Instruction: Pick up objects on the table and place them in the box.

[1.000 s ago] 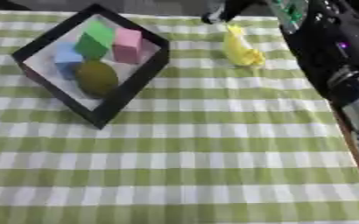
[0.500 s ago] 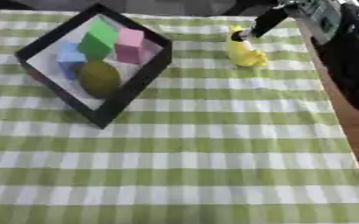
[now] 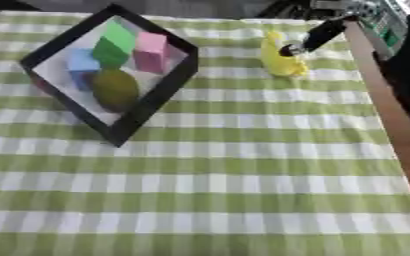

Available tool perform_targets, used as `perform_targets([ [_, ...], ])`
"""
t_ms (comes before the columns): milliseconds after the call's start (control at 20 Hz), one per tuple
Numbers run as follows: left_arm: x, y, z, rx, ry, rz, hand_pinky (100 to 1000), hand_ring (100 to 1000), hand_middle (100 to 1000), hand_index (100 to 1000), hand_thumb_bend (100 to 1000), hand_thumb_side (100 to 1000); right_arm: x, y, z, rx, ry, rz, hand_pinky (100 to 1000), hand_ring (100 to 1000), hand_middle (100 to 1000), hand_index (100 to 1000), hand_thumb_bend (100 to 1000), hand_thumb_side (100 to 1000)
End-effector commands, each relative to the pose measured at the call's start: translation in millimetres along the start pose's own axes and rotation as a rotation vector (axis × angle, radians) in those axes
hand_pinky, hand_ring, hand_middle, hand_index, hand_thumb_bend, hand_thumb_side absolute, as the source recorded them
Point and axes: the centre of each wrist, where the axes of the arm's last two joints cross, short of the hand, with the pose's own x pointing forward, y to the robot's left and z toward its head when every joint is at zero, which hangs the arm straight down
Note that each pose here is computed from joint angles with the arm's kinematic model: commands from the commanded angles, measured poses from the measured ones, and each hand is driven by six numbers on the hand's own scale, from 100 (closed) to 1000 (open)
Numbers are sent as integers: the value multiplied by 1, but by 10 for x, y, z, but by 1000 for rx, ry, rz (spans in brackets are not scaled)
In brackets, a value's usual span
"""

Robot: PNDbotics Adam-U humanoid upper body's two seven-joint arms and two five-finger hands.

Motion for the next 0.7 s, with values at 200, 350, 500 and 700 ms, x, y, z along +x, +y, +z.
perform_targets([
  [200, 77, 38, -70, 3, -35, 8, 866, 660, 751, 842, 428, 440, -116, -68, 80, -18, 45, -10, 885, 900, 878, 935, 504, 556],
  [350, 72, 36, -68, 6, -30, 14, 867, 659, 750, 841, 427, 442, -142, 14, 42, -3, 57, -24, 883, 898, 877, 936, 503, 563],
  [500, 75, 30, -65, 7, -28, 22, 868, 659, 750, 841, 424, 445, -129, 56, 2, 8, 53, -30, 882, 897, 877, 938, 499, 569],
  [700, 88, 11, -63, 6, -27, 35, 869, 658, 749, 839, 421, 448, -114, 102, -42, 14, 66, -30, 882, 896, 877, 939, 507, 566],
])
